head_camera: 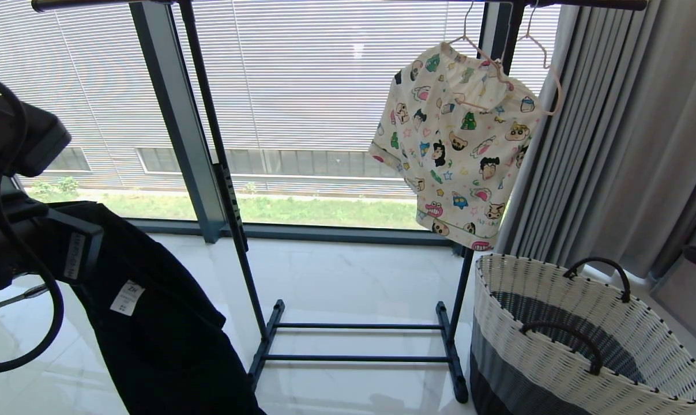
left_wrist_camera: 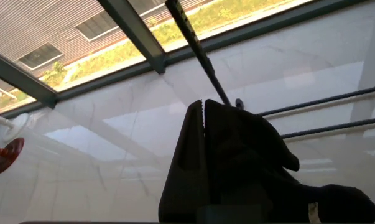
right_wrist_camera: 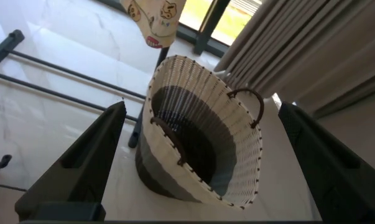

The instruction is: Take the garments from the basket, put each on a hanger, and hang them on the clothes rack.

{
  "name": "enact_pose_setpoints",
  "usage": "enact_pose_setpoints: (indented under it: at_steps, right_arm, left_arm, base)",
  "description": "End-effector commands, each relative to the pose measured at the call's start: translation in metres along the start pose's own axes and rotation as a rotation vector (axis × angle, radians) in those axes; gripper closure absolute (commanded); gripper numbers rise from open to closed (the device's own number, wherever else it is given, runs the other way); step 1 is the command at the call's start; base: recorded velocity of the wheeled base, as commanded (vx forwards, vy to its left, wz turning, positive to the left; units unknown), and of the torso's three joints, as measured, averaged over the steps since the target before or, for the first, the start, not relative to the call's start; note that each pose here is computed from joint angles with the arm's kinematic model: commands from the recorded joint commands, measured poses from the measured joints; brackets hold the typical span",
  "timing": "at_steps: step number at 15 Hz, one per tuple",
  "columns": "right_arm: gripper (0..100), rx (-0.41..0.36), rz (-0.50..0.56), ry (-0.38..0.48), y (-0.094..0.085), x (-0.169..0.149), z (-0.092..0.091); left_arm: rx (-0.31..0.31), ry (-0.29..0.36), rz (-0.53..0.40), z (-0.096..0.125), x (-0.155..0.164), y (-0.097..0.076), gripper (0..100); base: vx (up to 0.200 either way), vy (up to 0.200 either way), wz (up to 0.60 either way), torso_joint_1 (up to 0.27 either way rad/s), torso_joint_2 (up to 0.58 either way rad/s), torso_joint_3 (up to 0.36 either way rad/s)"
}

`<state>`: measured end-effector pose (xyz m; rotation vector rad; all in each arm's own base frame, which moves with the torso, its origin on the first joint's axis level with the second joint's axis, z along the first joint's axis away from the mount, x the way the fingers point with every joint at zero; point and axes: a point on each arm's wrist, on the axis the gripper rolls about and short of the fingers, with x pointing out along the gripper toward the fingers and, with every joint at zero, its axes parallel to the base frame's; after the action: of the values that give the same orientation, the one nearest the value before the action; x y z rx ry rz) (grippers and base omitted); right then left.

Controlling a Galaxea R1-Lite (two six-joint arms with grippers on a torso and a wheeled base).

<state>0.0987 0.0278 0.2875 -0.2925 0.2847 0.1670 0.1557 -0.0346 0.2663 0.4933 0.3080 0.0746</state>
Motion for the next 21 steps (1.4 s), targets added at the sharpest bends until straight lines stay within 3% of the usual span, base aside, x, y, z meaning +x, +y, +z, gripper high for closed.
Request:
enact_pose_setpoints:
  at_steps: [1, 9, 17, 21]
  right_arm:
    - [0, 0.008, -0.030, 0.020, -0.001, 0.001, -0.013]
    - [0, 0.023, -0.042, 0.006, -0.002, 0.005, -0.010]
    - [0, 0.169, -0.055, -0.045, -0.001, 0.042, 0.005]
    - [0, 0.198, -0.065, -0.034, -0.002, 0.064, 0.015]
  left_arm:
    - [-0.038, 0.025, 0.095, -0.018, -0.011, 0.015, 100]
    - [-0.038, 0.040, 0.101, -0.020, -0.009, 0.015, 100]
    - [-0.035, 0.046, 0.098, -0.020, -0.008, 0.015, 100]
    - [-0.033, 0.052, 0.096, -0.020, -0.005, 0.014, 100]
  base:
    - [0.000, 0.000, 0.00, 0.000, 0.00, 0.000]
    - [0.000, 0.000, 0.00, 0.067, -0.23, -0.183]
    - [0.000, 0.000, 0.00, 0.181, -0.49, -0.290]
    - [0.000, 0.000, 0.00, 0.206, -0.48, -0.278]
